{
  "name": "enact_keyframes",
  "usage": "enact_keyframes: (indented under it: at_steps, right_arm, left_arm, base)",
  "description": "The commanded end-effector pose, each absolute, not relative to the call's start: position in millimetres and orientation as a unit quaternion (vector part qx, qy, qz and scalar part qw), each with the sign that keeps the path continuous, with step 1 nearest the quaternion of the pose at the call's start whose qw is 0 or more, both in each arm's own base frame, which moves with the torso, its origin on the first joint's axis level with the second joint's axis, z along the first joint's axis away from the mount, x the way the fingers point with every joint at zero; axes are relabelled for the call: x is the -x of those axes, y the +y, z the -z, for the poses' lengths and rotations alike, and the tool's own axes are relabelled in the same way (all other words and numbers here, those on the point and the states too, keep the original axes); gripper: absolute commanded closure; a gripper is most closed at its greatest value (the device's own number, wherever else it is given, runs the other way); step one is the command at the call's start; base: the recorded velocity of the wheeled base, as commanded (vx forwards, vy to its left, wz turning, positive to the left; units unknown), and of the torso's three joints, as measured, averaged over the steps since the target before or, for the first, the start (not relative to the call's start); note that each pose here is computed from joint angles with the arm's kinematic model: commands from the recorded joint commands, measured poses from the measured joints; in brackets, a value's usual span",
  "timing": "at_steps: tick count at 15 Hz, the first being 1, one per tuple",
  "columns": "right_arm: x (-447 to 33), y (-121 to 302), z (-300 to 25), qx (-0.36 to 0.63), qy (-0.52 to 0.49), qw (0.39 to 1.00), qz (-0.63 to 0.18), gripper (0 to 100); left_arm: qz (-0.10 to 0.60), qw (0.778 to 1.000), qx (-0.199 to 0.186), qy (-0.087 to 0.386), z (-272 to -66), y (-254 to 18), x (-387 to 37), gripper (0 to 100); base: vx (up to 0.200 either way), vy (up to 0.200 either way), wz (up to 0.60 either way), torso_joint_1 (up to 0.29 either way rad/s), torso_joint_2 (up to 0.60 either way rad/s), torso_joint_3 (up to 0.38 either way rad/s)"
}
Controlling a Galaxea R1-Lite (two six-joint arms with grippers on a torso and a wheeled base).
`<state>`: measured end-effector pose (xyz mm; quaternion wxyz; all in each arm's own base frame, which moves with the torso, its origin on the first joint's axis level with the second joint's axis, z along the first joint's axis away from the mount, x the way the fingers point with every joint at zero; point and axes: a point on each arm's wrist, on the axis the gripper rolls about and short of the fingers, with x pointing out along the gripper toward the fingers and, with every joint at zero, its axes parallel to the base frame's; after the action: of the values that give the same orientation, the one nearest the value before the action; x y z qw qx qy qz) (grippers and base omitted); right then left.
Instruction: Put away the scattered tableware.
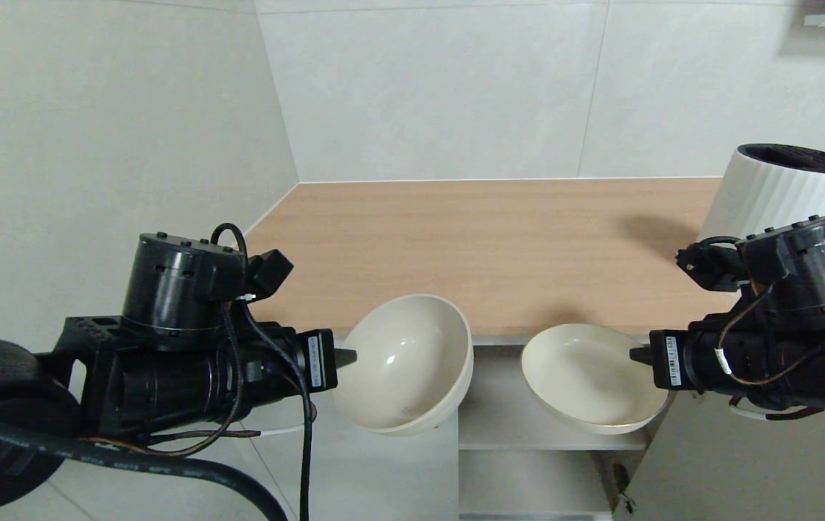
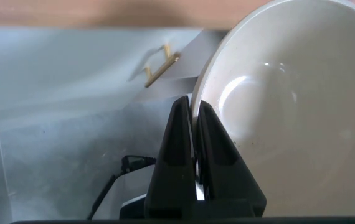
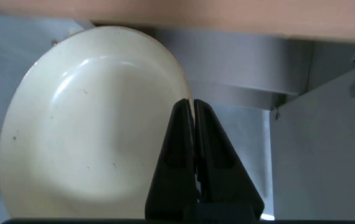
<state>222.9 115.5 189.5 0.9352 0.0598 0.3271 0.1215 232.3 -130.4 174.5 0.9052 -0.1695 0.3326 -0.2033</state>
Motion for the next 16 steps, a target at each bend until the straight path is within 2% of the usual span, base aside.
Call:
enact_keyframes:
  at_steps: [1,9,16]
  right_arm:
    - [-223.2,115.8,-189.2,-0.06,0.327,0.935,-0.122,100]
    - [-224.2,116.3,-185.7,-0.057,0.333,0.933,-0.12,100]
    - [-224.5,116.5,-185.3,-0.057,0.334,0.933,-0.121,100]
  left_arm:
    - [0.203,0.905,0.17,0.333,-174.2,-130.7,-232.6,100]
    - [0.203,0.905,0.17,0.333,-174.2,-130.7,-232.6,100]
    - [0.203,0.905,0.17,0.333,-174.2,-130.7,-232.6,100]
  base:
    - [0.0,0.0,0.0,-0.193,0.47,0.266]
    - [0.0,0.0,0.0,-0.185,0.48,0.295]
    - [0.0,0.0,0.0,-0.13,0.46,0.327]
